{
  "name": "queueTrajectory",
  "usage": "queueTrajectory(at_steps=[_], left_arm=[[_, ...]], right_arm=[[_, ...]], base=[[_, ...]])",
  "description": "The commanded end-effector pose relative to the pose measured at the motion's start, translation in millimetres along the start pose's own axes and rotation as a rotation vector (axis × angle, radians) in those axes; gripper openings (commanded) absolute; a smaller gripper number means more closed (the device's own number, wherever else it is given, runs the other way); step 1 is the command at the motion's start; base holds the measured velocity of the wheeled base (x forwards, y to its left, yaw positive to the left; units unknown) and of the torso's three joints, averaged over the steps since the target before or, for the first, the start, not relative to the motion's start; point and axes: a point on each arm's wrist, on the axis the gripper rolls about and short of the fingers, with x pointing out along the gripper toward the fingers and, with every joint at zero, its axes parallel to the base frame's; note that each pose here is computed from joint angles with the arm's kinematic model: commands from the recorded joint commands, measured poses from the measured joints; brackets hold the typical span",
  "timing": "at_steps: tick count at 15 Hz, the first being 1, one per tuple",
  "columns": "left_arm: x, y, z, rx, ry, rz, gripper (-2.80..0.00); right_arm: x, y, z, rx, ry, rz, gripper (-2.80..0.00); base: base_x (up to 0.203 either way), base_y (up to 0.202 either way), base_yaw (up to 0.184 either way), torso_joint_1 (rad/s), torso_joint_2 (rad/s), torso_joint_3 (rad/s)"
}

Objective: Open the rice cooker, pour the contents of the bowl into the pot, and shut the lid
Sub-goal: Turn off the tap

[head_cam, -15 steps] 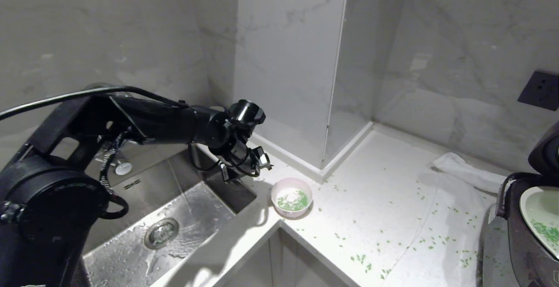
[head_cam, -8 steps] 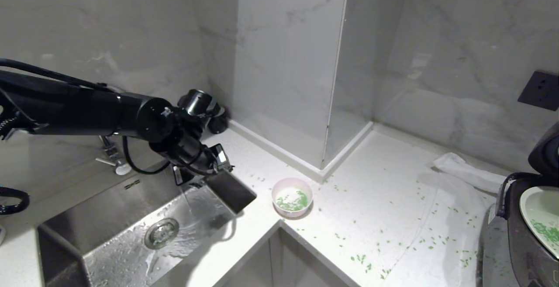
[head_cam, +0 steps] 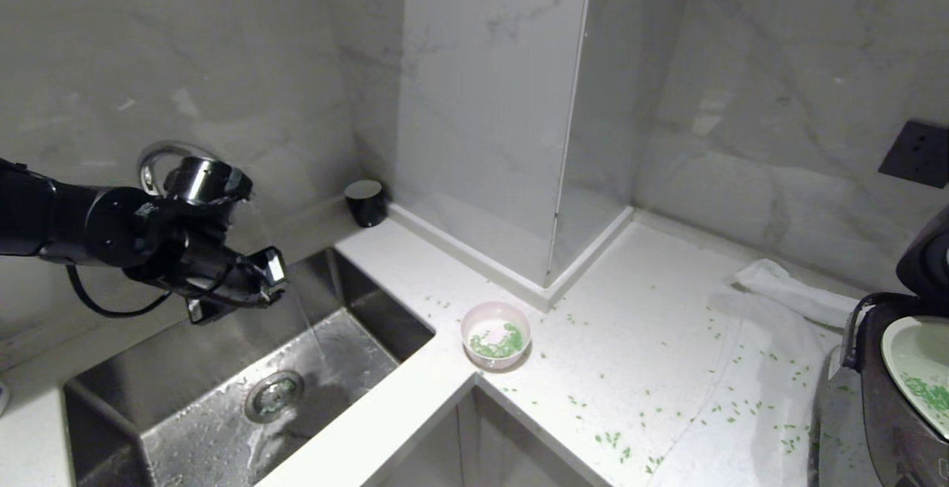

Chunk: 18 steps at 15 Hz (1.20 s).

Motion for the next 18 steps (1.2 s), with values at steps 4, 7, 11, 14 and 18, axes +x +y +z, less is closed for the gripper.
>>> queueTrajectory(at_steps=[4, 7, 11, 14, 18], left_arm=[[16.0, 55.0, 28.4, -0.091, -0.022, 0.117, -2.80], [30.4, 81.4, 46.9, -0.132, -0.035, 0.167, -2.80], [62.3, 107.7, 75.9, -0.182, -0.060, 0.208, -2.80], [77.9, 123.0, 92.6, -0.210, -0.085, 0.223, -2.80], [90.2, 130.3, 107.3, -0.225, -0.117, 0.224, -2.80]], right_arm=[[0.1, 0.0, 0.0, 0.000, 0.001, 0.001, -2.80], [0.1, 0.0, 0.0, 0.000, 0.001, 0.001, -2.80], [0.1, 0.0, 0.0, 0.000, 0.001, 0.001, -2.80], [0.1, 0.0, 0.0, 0.000, 0.001, 0.001, -2.80], [0.1, 0.0, 0.0, 0.000, 0.001, 0.001, -2.80]], base=[[0.000, 0.000, 0.000, 0.000, 0.00, 0.000], [0.000, 0.000, 0.000, 0.000, 0.00, 0.000], [0.000, 0.000, 0.000, 0.000, 0.00, 0.000], [0.000, 0.000, 0.000, 0.000, 0.00, 0.000], [0.000, 0.000, 0.000, 0.000, 0.00, 0.000]])
